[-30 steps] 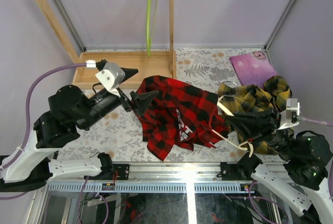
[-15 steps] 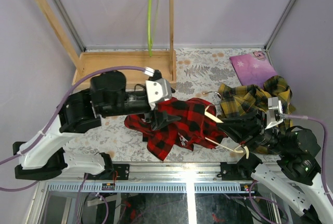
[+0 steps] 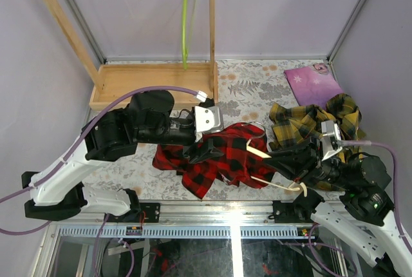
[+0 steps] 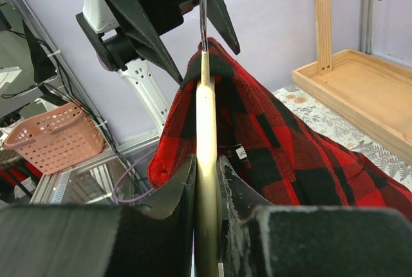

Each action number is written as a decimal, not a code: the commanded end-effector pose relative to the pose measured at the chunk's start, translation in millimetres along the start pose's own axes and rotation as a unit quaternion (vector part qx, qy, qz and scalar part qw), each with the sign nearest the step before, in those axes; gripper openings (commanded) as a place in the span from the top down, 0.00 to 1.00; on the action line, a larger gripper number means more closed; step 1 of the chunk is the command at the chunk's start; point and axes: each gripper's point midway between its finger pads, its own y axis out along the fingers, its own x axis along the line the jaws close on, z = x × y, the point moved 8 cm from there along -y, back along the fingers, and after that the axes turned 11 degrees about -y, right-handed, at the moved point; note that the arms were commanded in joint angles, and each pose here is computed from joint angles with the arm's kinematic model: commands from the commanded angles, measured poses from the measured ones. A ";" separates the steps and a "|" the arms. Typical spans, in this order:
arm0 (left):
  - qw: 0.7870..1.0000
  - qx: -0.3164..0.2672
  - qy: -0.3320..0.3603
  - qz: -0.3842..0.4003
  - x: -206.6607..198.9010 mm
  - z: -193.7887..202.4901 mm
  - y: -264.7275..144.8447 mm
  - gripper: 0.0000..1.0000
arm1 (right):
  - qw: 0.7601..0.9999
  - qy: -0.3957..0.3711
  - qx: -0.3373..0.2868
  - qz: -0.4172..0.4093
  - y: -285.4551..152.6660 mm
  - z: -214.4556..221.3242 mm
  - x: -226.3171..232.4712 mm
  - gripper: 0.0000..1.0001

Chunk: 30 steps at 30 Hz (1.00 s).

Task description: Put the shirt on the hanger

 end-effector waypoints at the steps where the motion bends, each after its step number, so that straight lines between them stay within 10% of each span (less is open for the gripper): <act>1: 0.999 0.012 -0.006 0.029 -5.0 0.5 -0.6 0.47 | 0.998 -0.021 -0.056 -0.035 1.9 -24.5 9.5 1.00; 30: 0.994 0.027 -0.014 0.103 -12.1 5.1 22.4 0.96 | 0.998 -0.025 -0.047 -0.029 0.9 -20.2 7.7 1.00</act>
